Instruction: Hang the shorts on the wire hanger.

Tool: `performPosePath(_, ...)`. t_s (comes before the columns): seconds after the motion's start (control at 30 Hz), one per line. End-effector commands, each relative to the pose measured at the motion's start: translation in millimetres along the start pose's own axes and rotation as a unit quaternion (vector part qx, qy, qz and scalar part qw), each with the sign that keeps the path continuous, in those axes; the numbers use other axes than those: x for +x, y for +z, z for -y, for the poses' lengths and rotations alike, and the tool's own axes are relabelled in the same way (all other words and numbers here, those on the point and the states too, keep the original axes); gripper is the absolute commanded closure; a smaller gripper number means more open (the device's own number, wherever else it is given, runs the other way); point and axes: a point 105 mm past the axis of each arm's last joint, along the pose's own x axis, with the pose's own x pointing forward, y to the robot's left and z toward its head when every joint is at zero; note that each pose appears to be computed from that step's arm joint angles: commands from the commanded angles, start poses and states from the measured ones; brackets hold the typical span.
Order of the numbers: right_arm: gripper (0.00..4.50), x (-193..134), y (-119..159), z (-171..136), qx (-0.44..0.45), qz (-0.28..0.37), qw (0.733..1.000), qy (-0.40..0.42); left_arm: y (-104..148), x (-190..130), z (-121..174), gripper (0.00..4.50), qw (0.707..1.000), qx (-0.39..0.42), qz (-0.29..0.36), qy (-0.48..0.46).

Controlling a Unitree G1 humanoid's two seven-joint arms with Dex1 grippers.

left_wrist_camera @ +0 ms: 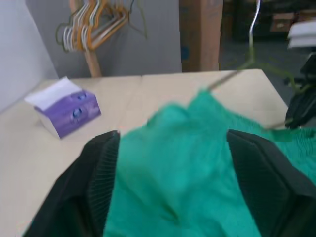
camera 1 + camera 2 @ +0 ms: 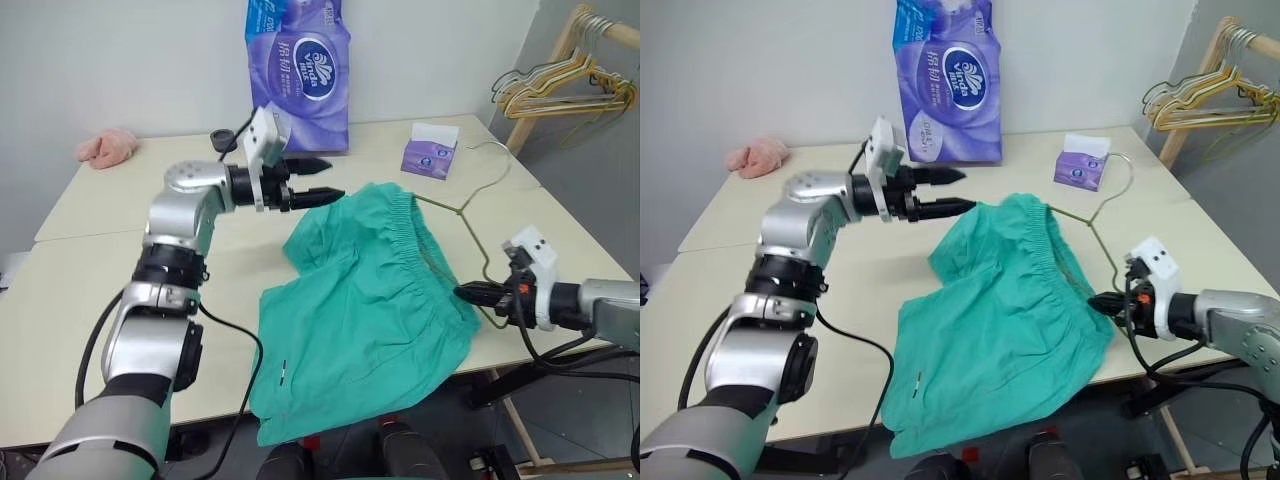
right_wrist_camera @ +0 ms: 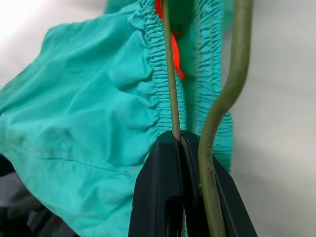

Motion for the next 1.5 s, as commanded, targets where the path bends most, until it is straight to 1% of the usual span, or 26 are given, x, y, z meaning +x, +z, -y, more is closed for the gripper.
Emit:
performPosePath(0.03, 4.5, 1.9, 18.2, -7.0, -0.066, 0.01, 0.998, 0.012, 3.8, -7.1, 4.6, 0.02, 0.997, 0.046, -0.031, -0.046)
performPosePath(0.07, 4.5, 3.6, 21.0, -8.2, -0.074, 0.01, 0.997, 0.017, 1.2, -8.6, 8.0, 0.02, 0.995, 0.054, -0.045, -0.065)
performPosePath(0.13, 4.5, 7.4, 25.8, -10.7, -0.106, 0.004, 0.994, 0.026, -13.1, -14.5, 22.9, 0.02, 0.985, 0.065, -0.098, -0.127)
performPosePath(0.17, 4.5, 9.0, 27.7, -11.8, -0.118, 0.001, 0.993, 0.029, -20.4, -16.9, 27.5, 0.02, 0.98, 0.068, -0.121, -0.145)
performPosePath(0.23, 4.5, 11.7, 30.2, -15.4, -0.144, -0.004, 0.989, 0.036, -29.4, -18.1, 29.8, 0.02, 0.974, 0.078, -0.142, -0.158)
performPosePath(0.47, 4.5, 20.4, 38.4, -36.6, -0.226, -0.009, 0.972, 0.061, -36.0, -5.2, 31.6, 0.02, 0.97, 0.091, -0.142, -0.173)
performPosePath(0.67, 4.5, 24.2, 42.6, -48.1, -0.277, -0.005, 0.959, 0.065, -57.1, -3.0, 48.1, 0.02, 0.962, 0.082, -0.16, -0.204)
performPosePath(0.77, 4.5, 24.3, 42.9, -48.2, -0.281, -0.004, 0.958, 0.063, -70.7, -8.5, 65.8, 0.02, 0.954, 0.065, -0.176, -0.235)
performPosePath(0.9, 4.5, 24.0, 41.9, -46.3, -0.282, -0.004, 0.958, 0.06, -78.4, -14.1, 77.5, 0.82, 0.948, 0.04, -0.187, -0.253)
performPosePath(0.93, 4.5, 23.8, 41.9, -46.4, -0.282, -0.004, 0.957, 0.06, -79.4, -14.6, 79.3, 1.19, 0.948, 0.038, -0.188, -0.256)
performPosePath(1.03, 4.5, 23.7, 42.2, -47.3, -0.285, -0.003, 0.956, 0.064, -83.0, -14.8, 82.9, 1.98, 0.946, 0.032, -0.19, -0.26)
performPosePath(1.07, 4.5, 23.7, 42.4, -47.8, -0.288, -0.003, 0.955, 0.066, -84.2, -14.4, 83.2, 2.35, 0.946, 0.03, -0.191, -0.26)
performPosePath(1.3, 4.5, 23.0, 44.1, -49.0, -0.326, 0.003, 0.943, 0.067, -90.2, -11.4, 84.7, 4.37, 0.95, 0.018, -0.185, -0.251)
performPosePath(1.33, 4.5, 22.4, 42.9, -48.8, -0.333, -0.001, 0.94, 0.069, -90.6, -11.3, 84.9, 4.48, 0.95, 0.018, -0.185, -0.25)
performPosePath(1.37, 4.5, 22.1, 42.2, -48.5, -0.338, -0.004, 0.939, 0.069, -90.8, -11.2, 84.9, 4.48, 0.95, 0.018, -0.185, -0.25)
performPosePath(1.43, 3.98, 20.7, 43.6, -47.7, -0.349, -0.002, 0.935, 0.067, -91.4, -10.5, 84.3, 4.5, 0.952, 0.015, -0.183, -0.246)
performPosePath(1.47, 3.79, 19.3, 44.9, -47.8, -0.355, -0.001, 0.933, 0.068, -91.8, -10.1, 84.3, 4.5, 0.952, 0.014, -0.183, -0.245)
performPosePath(1.5, 3.49, 17.6, 45.9, -47.9, -0.359, -0.001, 0.931, 0.069, -92.2, -9.6, 84.5, 4.5, 0.952, 0.013, -0.182, -0.244)
